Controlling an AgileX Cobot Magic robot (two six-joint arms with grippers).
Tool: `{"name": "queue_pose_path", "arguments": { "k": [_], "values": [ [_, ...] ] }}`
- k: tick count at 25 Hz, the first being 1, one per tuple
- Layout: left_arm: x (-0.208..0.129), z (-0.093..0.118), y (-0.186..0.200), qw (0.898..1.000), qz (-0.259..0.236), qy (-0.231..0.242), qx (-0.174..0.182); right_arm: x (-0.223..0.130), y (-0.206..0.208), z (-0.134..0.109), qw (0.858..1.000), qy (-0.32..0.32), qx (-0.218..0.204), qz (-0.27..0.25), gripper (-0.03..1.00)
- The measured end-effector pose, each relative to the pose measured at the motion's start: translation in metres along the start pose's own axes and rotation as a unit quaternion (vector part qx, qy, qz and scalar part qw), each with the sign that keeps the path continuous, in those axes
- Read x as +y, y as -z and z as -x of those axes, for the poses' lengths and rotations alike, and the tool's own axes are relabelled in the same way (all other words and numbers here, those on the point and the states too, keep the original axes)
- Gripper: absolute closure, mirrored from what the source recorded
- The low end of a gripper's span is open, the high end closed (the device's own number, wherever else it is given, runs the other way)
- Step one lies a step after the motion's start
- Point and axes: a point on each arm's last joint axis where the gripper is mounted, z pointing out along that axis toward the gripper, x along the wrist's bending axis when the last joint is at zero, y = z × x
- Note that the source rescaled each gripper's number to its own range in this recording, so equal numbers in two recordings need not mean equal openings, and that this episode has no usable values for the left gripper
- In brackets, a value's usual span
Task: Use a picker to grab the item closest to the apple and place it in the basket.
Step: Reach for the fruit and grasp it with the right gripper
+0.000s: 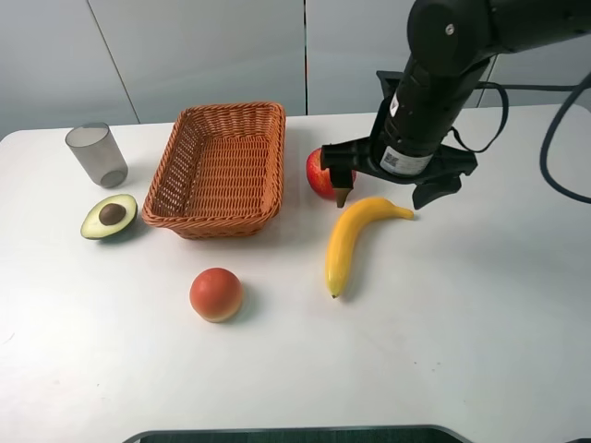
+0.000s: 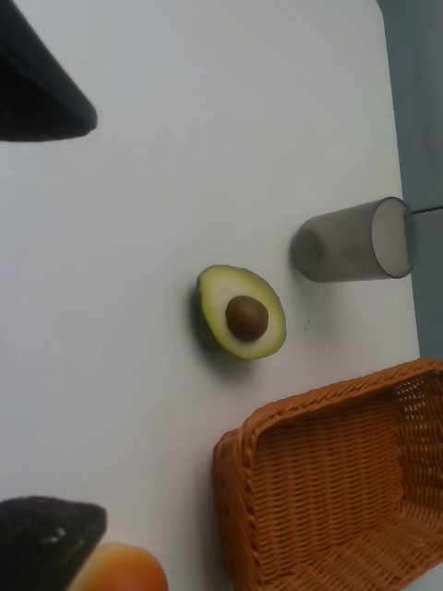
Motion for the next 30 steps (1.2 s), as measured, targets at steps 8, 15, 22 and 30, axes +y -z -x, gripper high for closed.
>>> {"name": "queue_pose_path", "arguments": {
  "k": [8,15,22,30],
  "values": [
    [0.000,0.000,0.000,1.000,0.000,0.000,0.000,0.005,-0.032,-0.007,0.998,-0.043,-0.040,0.010,-0.03],
    [0.000,0.000,0.000,1.000,0.000,0.000,0.000,0.007,-0.054,-0.012,0.997,-0.067,-0.028,0.015,-0.03],
    [0.000,0.000,0.000,1.000,0.000,0.000,0.000,0.008,-0.083,-0.015,0.997,-0.072,-0.036,0.002,-0.03],
    [0.000,0.000,0.000,1.000,0.000,-0.002,0.000,0.013,-0.093,-0.020,0.997,-0.074,-0.037,0.000,-0.03]
  ]
}}
